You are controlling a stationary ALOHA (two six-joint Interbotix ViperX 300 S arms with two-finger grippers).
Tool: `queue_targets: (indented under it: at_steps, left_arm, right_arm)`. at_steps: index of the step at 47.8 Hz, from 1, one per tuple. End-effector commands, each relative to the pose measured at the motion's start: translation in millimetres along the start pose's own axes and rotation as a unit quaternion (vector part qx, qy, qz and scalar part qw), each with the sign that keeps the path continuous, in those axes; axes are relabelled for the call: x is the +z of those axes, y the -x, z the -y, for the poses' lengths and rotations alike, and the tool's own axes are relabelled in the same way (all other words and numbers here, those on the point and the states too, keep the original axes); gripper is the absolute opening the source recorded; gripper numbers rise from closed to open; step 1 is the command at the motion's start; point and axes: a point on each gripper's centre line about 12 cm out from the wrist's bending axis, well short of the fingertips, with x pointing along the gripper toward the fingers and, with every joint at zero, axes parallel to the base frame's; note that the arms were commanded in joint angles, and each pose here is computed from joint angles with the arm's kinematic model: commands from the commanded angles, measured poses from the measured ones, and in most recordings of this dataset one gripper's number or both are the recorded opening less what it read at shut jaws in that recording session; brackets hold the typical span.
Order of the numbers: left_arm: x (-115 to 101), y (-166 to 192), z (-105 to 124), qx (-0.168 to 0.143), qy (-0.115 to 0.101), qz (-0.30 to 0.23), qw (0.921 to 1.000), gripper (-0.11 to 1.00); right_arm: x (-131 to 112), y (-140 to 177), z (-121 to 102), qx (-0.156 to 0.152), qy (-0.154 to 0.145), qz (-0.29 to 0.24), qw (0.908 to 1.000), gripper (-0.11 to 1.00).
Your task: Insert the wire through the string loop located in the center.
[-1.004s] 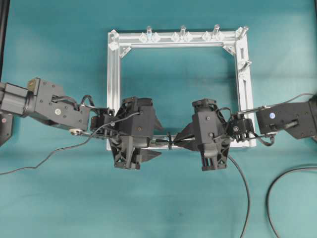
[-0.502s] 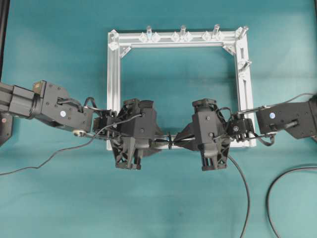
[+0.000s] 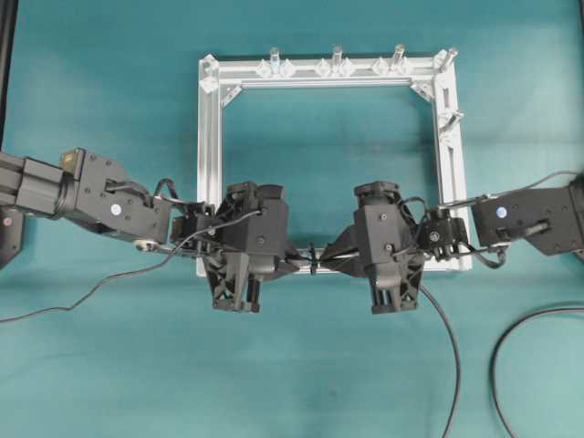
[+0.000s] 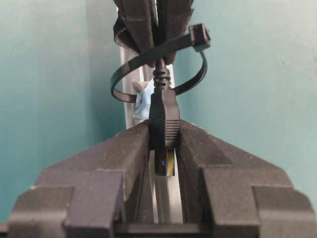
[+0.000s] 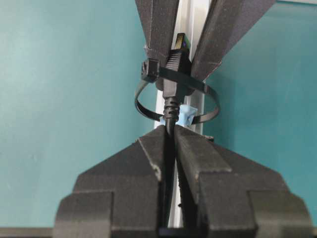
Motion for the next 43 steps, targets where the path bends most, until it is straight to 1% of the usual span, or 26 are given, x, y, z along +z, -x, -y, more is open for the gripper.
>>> queue_targets:
  at_steps: [1,17,27,43]
  left_arm:
    - [18.4,10.7,-0.1,0.0,0.0,0.028,0.9996,0.16]
    - [18.7,10.7,-0.1,0.0,0.0,0.028,0.9996,0.16]
    - [19.6,11.5,0.0,0.0,0.0,0.029,0.9996,0.16]
    - [22.3,14.2,0.0,-0.001,0.0,0.034,0.9994,0.16]
  right_arm:
    - [11.6,1.6,-1.6,0.003,0.001,0.017,0.9998,0.07]
    - [12.2,1.5,-1.9,0.004,0.006,0.018,0.9998,0.07]
    - [12.1,1.4,-3.6,0.008,0.022,0.016,0.9996,0.07]
    - [9.0,1.5,-3.0,0.006,0.022,0.005,0.9997,0.07]
